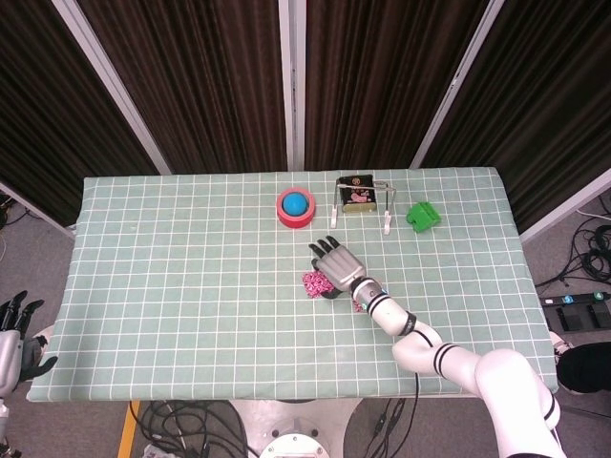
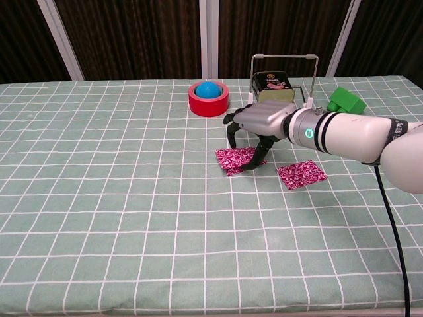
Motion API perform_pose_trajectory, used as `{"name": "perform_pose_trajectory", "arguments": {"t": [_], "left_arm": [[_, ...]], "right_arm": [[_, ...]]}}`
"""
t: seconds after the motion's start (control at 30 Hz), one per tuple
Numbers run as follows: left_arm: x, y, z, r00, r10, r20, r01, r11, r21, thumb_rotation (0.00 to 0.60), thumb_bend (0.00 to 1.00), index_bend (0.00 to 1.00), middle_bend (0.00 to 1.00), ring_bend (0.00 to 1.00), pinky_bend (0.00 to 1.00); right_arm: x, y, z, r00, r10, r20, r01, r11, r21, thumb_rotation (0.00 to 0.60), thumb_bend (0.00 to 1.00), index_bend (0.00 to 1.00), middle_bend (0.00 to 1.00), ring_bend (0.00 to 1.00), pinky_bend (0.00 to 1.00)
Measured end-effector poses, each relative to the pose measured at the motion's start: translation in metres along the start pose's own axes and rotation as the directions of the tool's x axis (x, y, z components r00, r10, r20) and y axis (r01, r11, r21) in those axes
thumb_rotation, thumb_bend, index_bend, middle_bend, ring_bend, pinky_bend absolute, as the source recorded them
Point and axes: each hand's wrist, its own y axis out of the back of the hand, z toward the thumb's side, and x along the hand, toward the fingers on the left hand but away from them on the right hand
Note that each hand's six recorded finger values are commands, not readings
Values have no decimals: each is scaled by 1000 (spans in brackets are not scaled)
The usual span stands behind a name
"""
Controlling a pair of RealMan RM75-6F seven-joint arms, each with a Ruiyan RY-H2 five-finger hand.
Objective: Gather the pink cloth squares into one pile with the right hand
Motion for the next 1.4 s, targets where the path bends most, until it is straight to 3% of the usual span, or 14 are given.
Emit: {"name": "perform_pose_trajectory", "arguments": {"t": [0.37,0.8,1.13,1.4], "left_arm": [[0,-1,1,1000,-3,-2,3,1000,2,600,79,218,162,108,147],[0,-1,1,1000,-4,-4,4,1000,0,600,79,218,162,108,147],[-2,-2,-1,1000,-4,-5,4,1000,-1,600,79,218,162,108,147],[0,-2,1,1000,-1,5,1,1000,-5,600,79,218,163,108,147]], "right_arm": [[1,2,-6,999,-20,-36,23,997,77,425,161,338,48,0,0],[1,-5,-4,999,-13,-51,18,995,99,427,161,322,48,0,0],[3,-1,-5,998,-40,-38,42,998,55,395,160,276,49,0,0],[37,5,-31,996,-86,-4,86,996,-25,391,161,273,50,0,0]]}}
